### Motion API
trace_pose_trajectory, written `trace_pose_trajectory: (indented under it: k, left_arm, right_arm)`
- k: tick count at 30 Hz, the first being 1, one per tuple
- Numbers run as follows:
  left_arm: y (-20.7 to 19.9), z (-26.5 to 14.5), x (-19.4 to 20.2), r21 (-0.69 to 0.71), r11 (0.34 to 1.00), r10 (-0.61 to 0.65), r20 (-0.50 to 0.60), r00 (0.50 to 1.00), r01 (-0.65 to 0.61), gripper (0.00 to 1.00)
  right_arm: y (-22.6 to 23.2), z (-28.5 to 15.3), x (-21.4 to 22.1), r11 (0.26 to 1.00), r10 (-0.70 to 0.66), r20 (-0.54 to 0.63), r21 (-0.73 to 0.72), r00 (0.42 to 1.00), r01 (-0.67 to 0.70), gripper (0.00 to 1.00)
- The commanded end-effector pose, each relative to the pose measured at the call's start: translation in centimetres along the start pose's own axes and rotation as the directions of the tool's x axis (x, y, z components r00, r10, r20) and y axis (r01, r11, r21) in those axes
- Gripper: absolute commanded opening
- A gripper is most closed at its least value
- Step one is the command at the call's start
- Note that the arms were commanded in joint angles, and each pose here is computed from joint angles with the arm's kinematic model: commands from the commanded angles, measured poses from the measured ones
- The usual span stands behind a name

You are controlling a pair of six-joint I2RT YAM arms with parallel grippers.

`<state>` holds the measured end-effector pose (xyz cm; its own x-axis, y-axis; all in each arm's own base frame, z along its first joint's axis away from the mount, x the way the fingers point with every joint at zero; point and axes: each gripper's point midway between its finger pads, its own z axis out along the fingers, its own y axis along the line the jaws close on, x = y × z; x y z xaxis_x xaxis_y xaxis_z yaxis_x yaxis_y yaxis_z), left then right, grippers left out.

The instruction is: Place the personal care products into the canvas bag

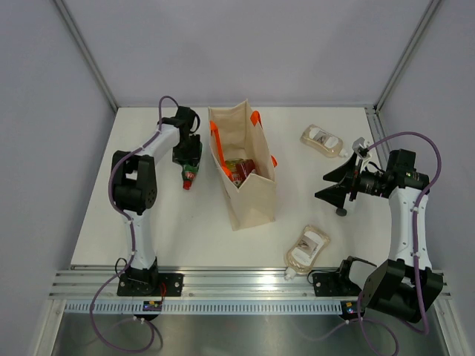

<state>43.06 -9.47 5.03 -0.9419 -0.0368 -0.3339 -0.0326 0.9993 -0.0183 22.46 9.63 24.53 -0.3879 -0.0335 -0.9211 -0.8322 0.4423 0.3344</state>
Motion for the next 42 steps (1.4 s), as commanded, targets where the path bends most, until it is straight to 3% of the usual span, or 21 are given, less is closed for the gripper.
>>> trace_pose_trajectory:
  k: [1, 6, 8, 9, 10, 11, 14, 17, 18, 21, 28, 36, 42]
  left_arm:
    - [3.4, 2.6, 3.3, -0.121, 0.991, 0.046, -0.141, 0.989, -0.064, 0.57]
    - [2.0, 3.8, 4.7, -0.041, 0.998, 0.047, -0.203, 0.978, -0.057, 0.64]
    - [2.0, 3.8, 4.6, -0.034, 0.998, 0.039, -0.203, 0.978, -0.047, 0.63]
    - [1.9, 3.7, 4.5, -0.016, 0.999, 0.035, -0.203, 0.978, -0.039, 0.58]
    - [1.8, 3.7, 4.4, 0.0, 1.0, 0.027, -0.202, 0.979, -0.028, 0.32]
    - [2.2, 3.5, 4.0, 0.012, 1.0, -0.005, -0.193, 0.981, 0.007, 0.16]
    - [1.5, 2.5, 3.0, 0.153, 0.982, -0.089, -0.169, 0.982, 0.115, 0.06]
    - [0.6, 0.8, 2.0, 0.36, 0.9, -0.194, -0.17, 0.966, 0.244, 0.0]
    - [-0.6, -0.2, 1.7, 0.465, 0.84, -0.215, -0.188, 0.958, 0.279, 0.0]
    - [0.0, -1.8, 0.9, 0.59, 0.719, -0.309, -0.202, 0.93, 0.367, 0.0]
    - [0.5, -4.4, -0.4, 0.752, 0.508, -0.411, -0.216, 0.886, 0.42, 0.0]
    - [1.3, -7.1, -0.8, 0.837, 0.387, -0.453, -0.193, 0.87, 0.387, 0.0]
    - [2.0, -8.9, -0.7, 0.863, 0.371, -0.452, -0.154, 0.879, 0.342, 0.0]
  right_arm:
    - [0.2, -0.2, -1.6, 0.998, -0.061, 0.033, -0.01, 0.998, 0.061, 0.99]
    - [0.2, -0.4, -1.5, 0.998, -0.057, 0.034, -0.007, 0.998, 0.057, 0.99]
    - [0.2, -0.4, -1.6, 0.998, -0.061, 0.036, -0.007, 0.997, 0.061, 0.99]
    - [0.3, -0.4, -1.5, 0.998, -0.054, 0.036, -0.01, 0.998, 0.054, 0.99]
    - [0.3, -0.4, -1.5, 0.999, -0.053, 0.036, -0.009, 0.998, 0.054, 0.99]
    - [0.3, -0.5, -1.6, 0.998, -0.058, 0.038, -0.008, 0.998, 0.058, 0.99]
    - [0.3, -0.5, -1.6, 0.998, -0.057, 0.041, -0.009, 0.998, 0.058, 1.0]
    - [0.3, -0.6, -1.6, 0.998, -0.055, 0.042, -0.009, 0.998, 0.056, 1.0]
    - [0.4, -0.7, -1.6, 0.999, -0.054, 0.043, -0.008, 0.998, 0.054, 1.0]
    - [0.4, -0.7, -1.7, 0.999, -0.051, 0.047, -0.009, 0.998, 0.052, 1.0]
    - [0.3, -0.8, -1.8, 0.999, -0.048, 0.051, -0.011, 0.998, 0.049, 0.99]
    - [0.3, -0.8, -1.6, 0.999, -0.039, 0.052, -0.013, 0.998, 0.039, 0.99]
    - [0.2, -0.8, -1.6, 0.999, -0.03, 0.054, -0.02, 0.998, 0.031, 0.99]
